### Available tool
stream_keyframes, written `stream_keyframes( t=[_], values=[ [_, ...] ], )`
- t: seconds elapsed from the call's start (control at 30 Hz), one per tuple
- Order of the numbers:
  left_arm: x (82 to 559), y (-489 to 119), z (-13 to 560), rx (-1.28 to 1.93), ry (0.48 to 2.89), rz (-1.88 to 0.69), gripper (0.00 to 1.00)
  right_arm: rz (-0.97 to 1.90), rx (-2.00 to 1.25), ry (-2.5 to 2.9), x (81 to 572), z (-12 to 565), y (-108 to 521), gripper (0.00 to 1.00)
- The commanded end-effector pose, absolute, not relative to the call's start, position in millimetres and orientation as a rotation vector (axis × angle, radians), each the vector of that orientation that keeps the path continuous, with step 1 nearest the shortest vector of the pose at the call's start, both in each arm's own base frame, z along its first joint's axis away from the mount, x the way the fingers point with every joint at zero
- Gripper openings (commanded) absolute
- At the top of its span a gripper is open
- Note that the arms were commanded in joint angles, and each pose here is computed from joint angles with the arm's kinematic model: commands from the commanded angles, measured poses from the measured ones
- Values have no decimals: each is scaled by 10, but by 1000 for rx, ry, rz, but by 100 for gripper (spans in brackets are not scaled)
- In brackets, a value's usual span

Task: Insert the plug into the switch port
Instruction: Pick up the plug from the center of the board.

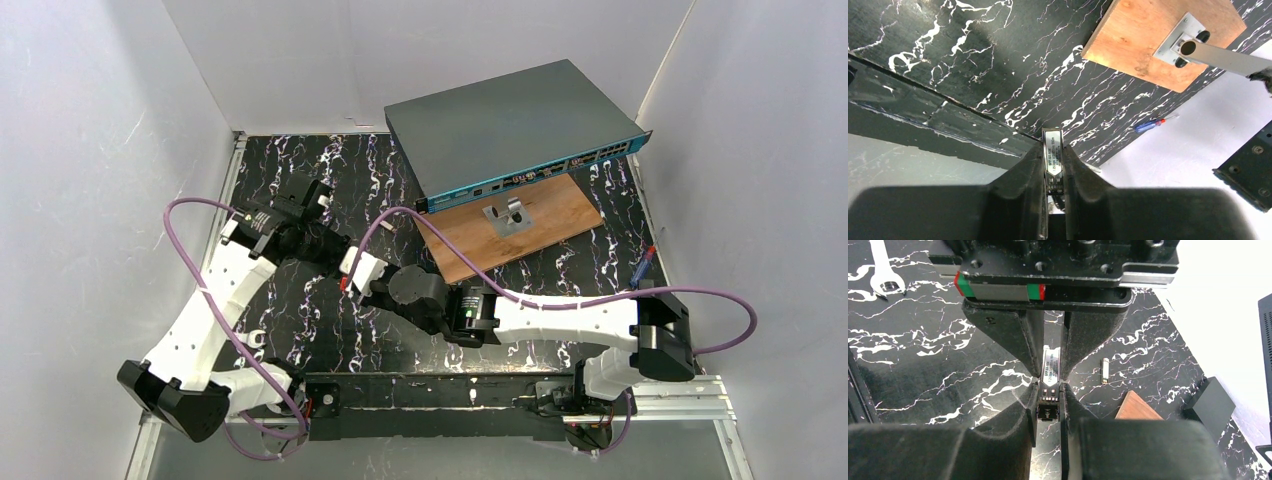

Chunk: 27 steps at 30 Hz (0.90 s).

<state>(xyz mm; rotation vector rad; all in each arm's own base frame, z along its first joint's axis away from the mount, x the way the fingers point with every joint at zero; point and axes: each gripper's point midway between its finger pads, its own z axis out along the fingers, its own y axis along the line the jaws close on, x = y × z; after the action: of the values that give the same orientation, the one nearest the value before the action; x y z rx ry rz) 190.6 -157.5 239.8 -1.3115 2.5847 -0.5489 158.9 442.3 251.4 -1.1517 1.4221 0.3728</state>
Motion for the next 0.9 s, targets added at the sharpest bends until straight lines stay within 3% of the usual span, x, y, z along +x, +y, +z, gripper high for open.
stream_keyframes(
  t=[0.0,0.17,0.43,0.67,0.87],
  values=[
    [1845,-1492,2417,-1262,2566,-546,24,393,-1106,1424,1588,2577,4407,1],
    [1953,-1347,2436,-1140,2476,-514,54,401,-1083,1479,1567,2560,4227,1],
    [2170,-1225,2576,-763,2379,-480,79,397,-1009,1605,1595,2485,3741,1],
    [2326,-1320,2780,-414,2282,-538,98,386,-877,1696,1723,2505,3235,1],
    [2407,-1400,2931,-197,2217,-553,98,361,-747,1781,1913,2500,2775,1]
  ],
)
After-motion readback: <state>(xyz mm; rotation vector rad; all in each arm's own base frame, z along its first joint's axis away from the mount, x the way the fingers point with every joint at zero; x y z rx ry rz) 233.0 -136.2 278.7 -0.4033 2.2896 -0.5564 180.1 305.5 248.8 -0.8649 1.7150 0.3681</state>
